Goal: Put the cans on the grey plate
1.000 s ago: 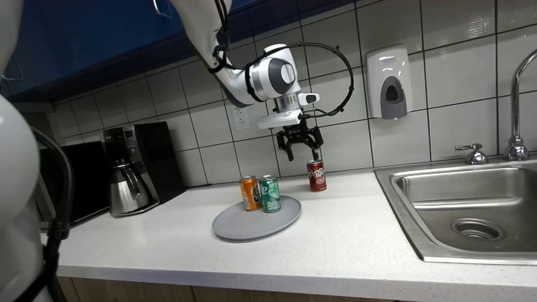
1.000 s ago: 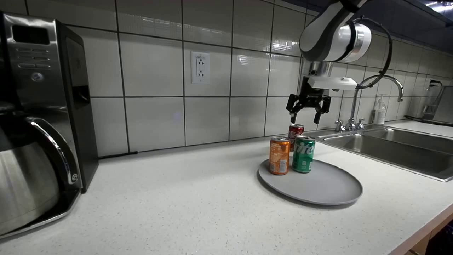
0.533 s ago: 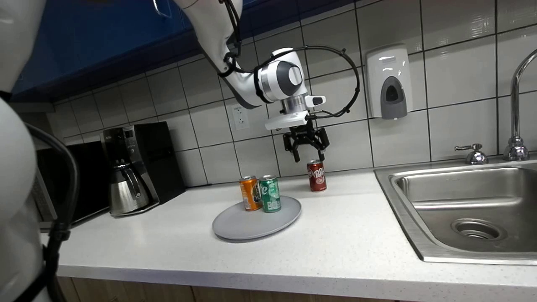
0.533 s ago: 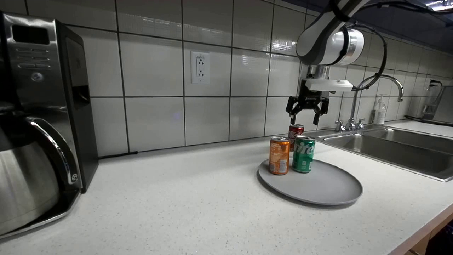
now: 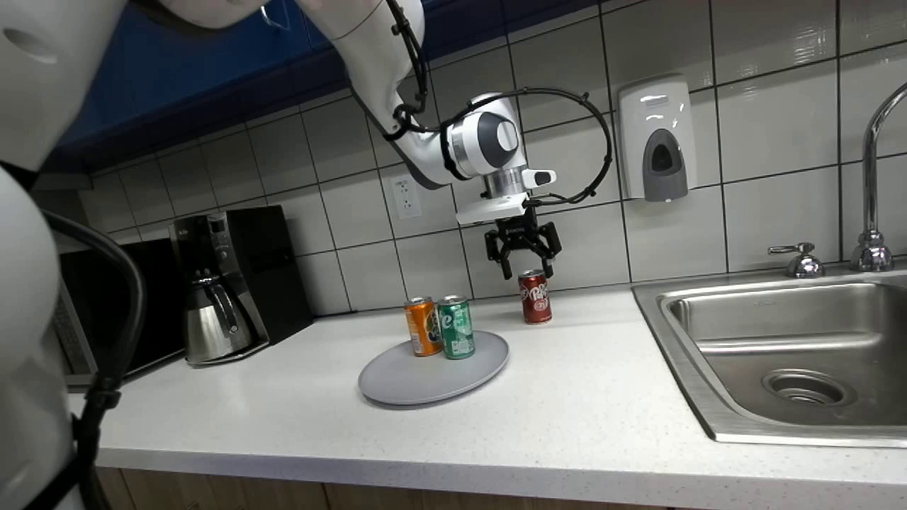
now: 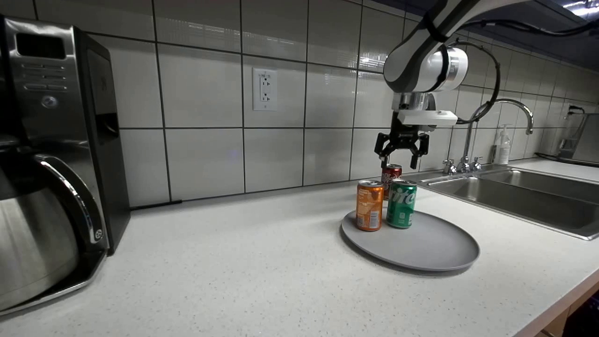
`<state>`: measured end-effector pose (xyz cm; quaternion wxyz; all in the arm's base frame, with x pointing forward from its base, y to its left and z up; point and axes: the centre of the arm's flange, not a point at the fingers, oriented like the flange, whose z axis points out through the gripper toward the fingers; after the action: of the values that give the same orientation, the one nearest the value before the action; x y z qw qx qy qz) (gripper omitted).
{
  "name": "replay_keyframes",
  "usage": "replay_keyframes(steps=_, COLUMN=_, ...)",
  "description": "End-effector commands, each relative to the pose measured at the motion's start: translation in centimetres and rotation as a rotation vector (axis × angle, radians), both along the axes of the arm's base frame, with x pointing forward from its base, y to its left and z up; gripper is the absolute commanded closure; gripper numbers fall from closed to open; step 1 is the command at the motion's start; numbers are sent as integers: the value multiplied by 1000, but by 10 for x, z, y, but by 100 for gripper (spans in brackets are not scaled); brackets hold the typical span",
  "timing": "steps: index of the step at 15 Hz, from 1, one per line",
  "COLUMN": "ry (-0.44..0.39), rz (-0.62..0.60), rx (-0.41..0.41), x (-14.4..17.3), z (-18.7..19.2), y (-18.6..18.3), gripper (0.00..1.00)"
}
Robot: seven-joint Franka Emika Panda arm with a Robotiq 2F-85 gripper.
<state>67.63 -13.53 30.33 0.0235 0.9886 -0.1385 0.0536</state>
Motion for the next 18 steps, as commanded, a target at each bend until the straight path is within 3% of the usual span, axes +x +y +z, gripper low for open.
replay_keyframes(steps=1, ry=25, rz=7, rx=19, x=23, z=0, y=-10, gripper=0)
replay_keyframes(steps=16, ry=58, rz=17, rx=22, x=40, z=-12, y=-12, gripper=0)
replay_keyframes(steps=17, ry=59, rz=20, rx=23, x=40, z=-12, y=-11, gripper=25)
replay_keyframes(steps=18, ry=61, rz=22, rx=22, x=39, z=-12, y=-11, gripper=26)
